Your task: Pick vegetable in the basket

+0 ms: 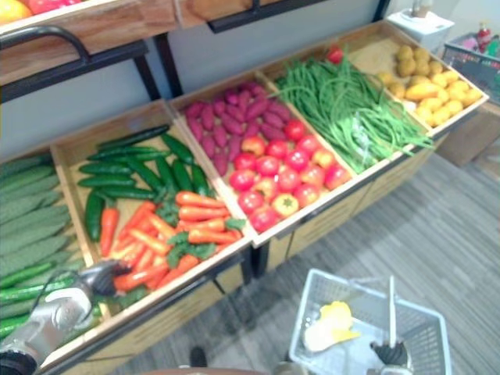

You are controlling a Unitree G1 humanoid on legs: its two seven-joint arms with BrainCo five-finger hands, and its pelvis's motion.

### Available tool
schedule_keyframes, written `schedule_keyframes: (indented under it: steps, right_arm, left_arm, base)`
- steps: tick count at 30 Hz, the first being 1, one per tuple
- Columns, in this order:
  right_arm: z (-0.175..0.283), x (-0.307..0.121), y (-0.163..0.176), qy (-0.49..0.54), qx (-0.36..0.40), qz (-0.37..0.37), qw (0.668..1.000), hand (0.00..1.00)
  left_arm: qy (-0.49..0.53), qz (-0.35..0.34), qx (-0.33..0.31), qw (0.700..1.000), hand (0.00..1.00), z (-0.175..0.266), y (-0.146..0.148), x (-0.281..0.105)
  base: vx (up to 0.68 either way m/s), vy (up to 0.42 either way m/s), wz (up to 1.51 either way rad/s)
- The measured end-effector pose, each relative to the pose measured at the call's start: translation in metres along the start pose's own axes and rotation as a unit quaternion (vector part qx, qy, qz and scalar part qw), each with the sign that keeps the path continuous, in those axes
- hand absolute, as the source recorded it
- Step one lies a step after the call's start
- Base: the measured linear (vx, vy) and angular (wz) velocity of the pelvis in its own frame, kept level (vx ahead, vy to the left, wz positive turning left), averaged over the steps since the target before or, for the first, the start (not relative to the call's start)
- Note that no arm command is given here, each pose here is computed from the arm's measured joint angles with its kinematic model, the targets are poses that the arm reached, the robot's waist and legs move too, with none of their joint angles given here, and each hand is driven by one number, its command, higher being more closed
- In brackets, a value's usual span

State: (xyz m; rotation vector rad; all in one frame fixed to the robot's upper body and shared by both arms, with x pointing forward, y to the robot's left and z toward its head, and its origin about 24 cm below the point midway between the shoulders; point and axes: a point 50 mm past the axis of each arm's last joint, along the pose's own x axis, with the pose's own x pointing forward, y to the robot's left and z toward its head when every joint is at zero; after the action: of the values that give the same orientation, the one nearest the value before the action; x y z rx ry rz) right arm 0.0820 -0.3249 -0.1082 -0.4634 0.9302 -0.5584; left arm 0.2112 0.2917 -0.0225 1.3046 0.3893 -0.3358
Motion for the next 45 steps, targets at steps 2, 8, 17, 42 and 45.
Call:
schedule_keyframes:
  steps: [2, 8, 17, 42, 45]
  right_arm:
    - [0.001, 0.000, 0.000, -0.001, 0.000, 0.000, 1.000, 1.00]
    - [0.003, 0.001, 0.001, -0.004, 0.001, 0.000, 1.000, 1.00]
    - [0.002, 0.001, -0.002, 0.000, 0.006, -0.005, 1.000, 1.00]
    - [-0.009, -0.002, -0.004, 0.019, 0.018, -0.009, 1.000, 1.00]
    - [-0.009, -0.002, -0.004, 0.018, 0.018, -0.009, 1.000, 1.00]
  left_arm:
    - [0.003, 0.002, -0.001, 1.000, 1.00, -0.001, 0.000, 0.000]
    - [0.014, 0.012, -0.013, 1.000, 1.00, -0.004, -0.002, 0.000]
    - [-0.014, 0.058, -0.014, 0.998, 1.00, 0.007, 0.016, -0.008]
    - [-0.116, 0.211, 0.048, 0.969, 1.00, 0.043, 0.092, -0.037]
    - [-0.143, 0.231, 0.051, 0.961, 1.00, 0.055, 0.098, -0.041]
  base:
    - [0.00, 0.000, 0.00]
    - [0.00, 0.000, 0.01]
    - [0.00, 0.000, 0.02]
    - [0.00, -0.002, 0.02]
    - [0.01, -0.002, -0.02]
